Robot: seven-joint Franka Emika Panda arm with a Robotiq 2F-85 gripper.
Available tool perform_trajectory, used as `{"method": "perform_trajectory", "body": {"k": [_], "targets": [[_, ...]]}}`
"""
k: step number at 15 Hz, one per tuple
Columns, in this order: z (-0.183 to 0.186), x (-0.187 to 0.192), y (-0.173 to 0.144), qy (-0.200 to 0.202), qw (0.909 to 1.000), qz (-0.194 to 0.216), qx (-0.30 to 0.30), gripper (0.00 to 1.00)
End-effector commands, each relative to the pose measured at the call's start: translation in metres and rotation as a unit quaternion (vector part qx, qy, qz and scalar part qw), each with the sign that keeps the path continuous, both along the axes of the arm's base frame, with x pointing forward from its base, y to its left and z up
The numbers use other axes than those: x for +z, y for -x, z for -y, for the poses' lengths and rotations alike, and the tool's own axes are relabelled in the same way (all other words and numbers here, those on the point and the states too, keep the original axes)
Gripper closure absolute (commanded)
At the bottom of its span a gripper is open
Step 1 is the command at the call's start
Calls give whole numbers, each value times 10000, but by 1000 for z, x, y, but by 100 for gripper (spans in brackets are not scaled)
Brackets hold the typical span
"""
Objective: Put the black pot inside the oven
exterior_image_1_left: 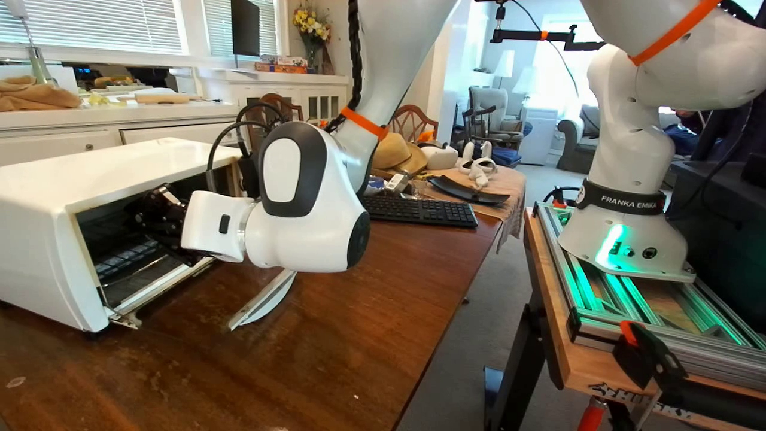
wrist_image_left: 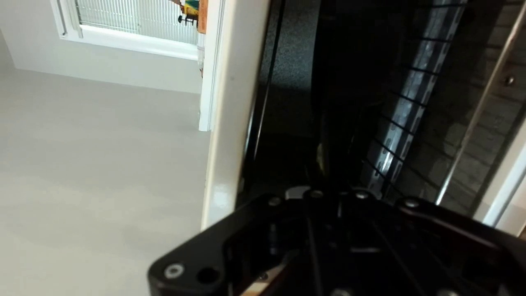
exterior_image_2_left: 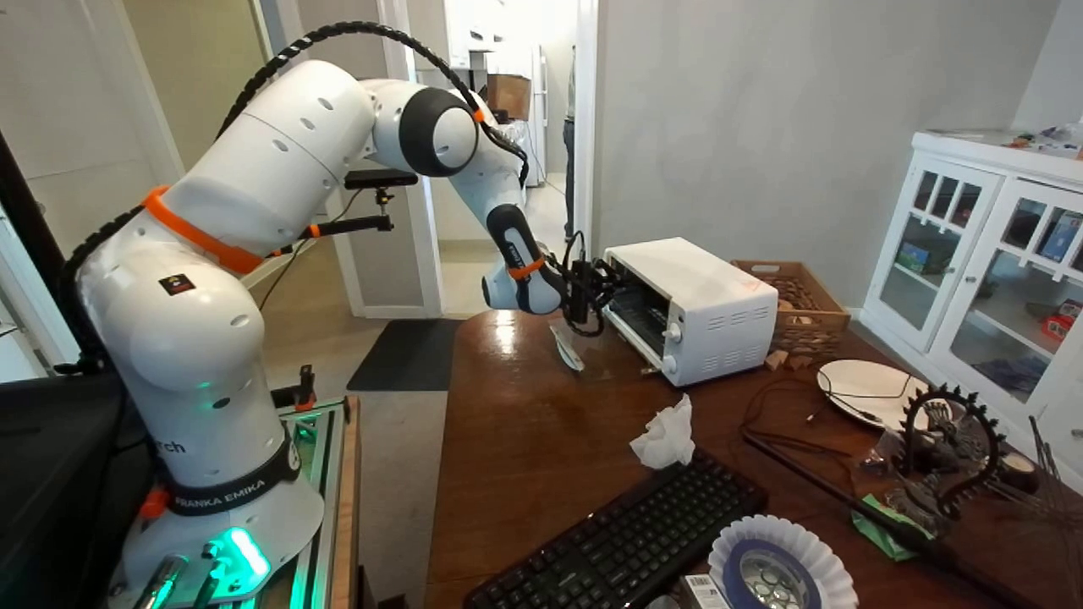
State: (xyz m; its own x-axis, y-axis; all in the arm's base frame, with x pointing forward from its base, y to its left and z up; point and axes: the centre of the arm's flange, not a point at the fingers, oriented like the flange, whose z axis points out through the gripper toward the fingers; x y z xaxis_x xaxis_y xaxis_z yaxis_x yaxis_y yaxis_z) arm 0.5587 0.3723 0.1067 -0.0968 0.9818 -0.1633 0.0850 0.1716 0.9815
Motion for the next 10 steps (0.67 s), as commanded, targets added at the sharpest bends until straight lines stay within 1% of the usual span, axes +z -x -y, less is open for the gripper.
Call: {"method": "perform_trajectory", "body": {"k": [1,3,5,10], "targets": [[2,-8,-1,-148,9996,-206,126,98],[1,-12,0,-260,9989,-336,221,98],[-1,-13,2,-305,9983,-358,341,98],[-8,-9,7,-268,9975,-167,639,98]]}}
